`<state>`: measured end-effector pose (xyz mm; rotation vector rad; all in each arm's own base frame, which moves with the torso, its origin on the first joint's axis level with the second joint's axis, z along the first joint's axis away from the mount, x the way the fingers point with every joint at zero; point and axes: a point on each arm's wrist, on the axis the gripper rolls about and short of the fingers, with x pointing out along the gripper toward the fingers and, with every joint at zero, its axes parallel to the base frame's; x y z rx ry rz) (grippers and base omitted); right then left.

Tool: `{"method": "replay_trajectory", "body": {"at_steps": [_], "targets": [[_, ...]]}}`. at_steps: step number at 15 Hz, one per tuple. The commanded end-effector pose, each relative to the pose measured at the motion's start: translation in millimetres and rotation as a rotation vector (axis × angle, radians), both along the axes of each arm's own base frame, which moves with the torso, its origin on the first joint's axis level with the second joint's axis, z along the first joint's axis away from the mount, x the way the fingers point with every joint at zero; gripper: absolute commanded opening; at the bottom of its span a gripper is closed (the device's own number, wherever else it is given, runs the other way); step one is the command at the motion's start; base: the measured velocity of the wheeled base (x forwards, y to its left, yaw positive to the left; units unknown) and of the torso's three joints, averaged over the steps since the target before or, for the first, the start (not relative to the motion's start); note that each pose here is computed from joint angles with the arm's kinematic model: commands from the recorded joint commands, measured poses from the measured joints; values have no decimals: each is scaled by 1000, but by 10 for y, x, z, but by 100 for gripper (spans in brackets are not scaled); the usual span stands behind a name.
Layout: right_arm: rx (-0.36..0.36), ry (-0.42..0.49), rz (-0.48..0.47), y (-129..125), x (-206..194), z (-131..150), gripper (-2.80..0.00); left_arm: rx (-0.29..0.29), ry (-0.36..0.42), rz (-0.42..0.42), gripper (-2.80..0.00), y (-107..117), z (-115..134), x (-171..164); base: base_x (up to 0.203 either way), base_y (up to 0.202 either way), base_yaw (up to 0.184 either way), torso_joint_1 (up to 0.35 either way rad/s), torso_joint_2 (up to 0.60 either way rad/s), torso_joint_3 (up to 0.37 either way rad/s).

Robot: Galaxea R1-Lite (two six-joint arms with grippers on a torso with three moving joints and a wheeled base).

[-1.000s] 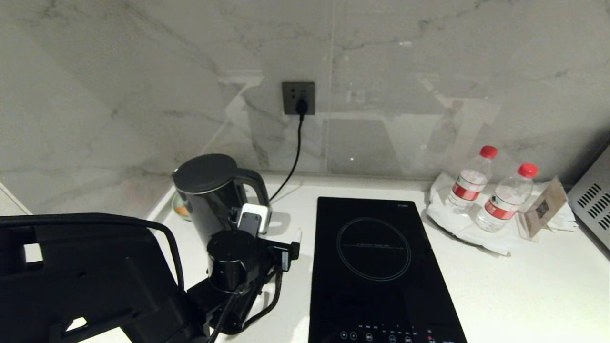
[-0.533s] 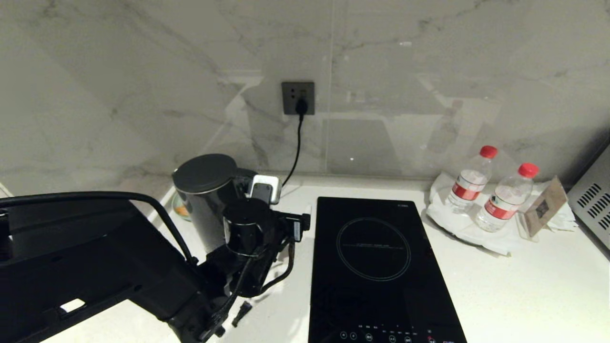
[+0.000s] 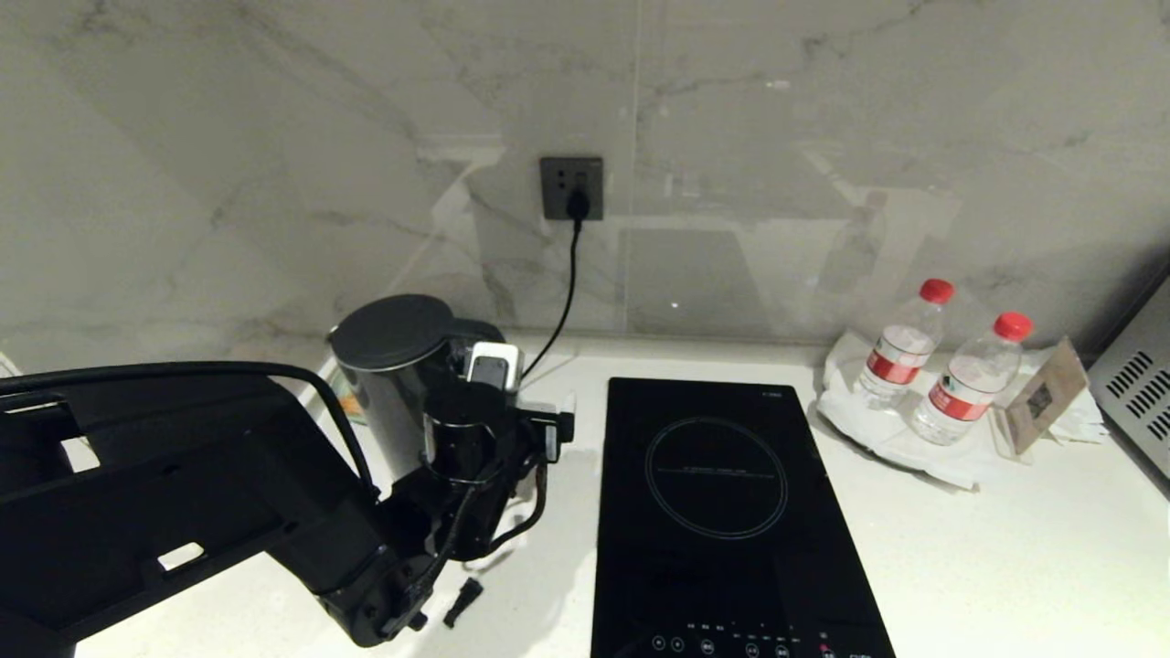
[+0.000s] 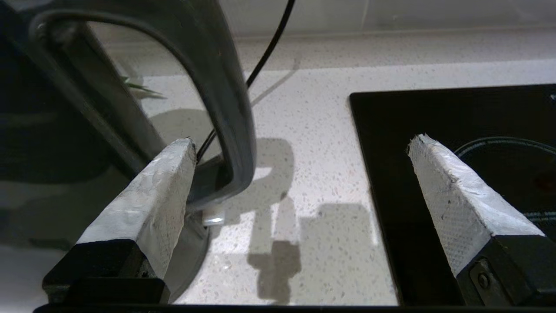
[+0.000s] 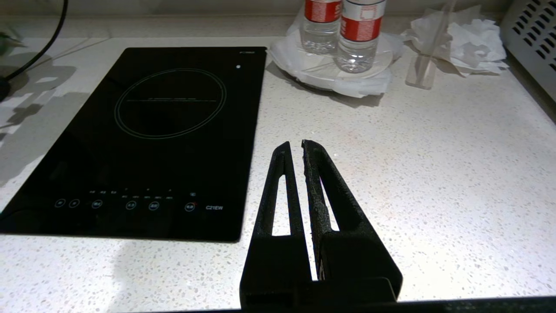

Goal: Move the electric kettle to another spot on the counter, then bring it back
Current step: Pick up the kettle

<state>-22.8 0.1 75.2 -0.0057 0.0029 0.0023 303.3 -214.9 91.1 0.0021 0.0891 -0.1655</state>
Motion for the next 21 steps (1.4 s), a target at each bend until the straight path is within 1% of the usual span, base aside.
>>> {"method": "replay_trajectory", "body": {"at_steps": [1, 3, 6, 9, 10, 12, 14, 15, 21], "targets": [[-2, 0, 1, 0, 0, 0, -280, -16, -22, 2, 0, -2, 70, 3, 0, 0, 0, 0, 0, 0], [0, 2, 1, 0, 0, -2, -280, -21, -32, 3, 0, -34, 79, 50, 0, 0, 0, 0, 0, 0], [0, 0, 1, 0, 0, 0, -280, -17, -30, 10, 0, -92, 24, 157, 0, 0, 0, 0, 0, 0], [0, 0, 1, 0, 0, 0, -280, -20, -42, 13, 0, -111, 41, 204, 0, 0, 0, 0, 0, 0], [-1, 0, 1, 0, 0, 0, -280, -15, -36, 20, 0, -103, 20, 232, 0, 0, 0, 0, 0, 0], [0, 0, 1, 0, 0, 0, -280, -22, -48, 32, 0, -87, 54, 292, 0, 0, 0, 0, 0, 0], [0, 0, 1, 0, 0, 0, -280, 3, -63, 43, 0, -71, 64, 369, 0, 0, 0, 0, 0, 0], [0, 0, 1, 0, 0, 0, -280, 0, -77, 49, 0, -70, 99, 409, 0, 0, 0, 0, 0, 0], [0, 0, 1, 0, 0, 0, -280, 5, -78, 84, 0, -17, 102, 594, 0, 0, 0, 0, 0, 0]]}}
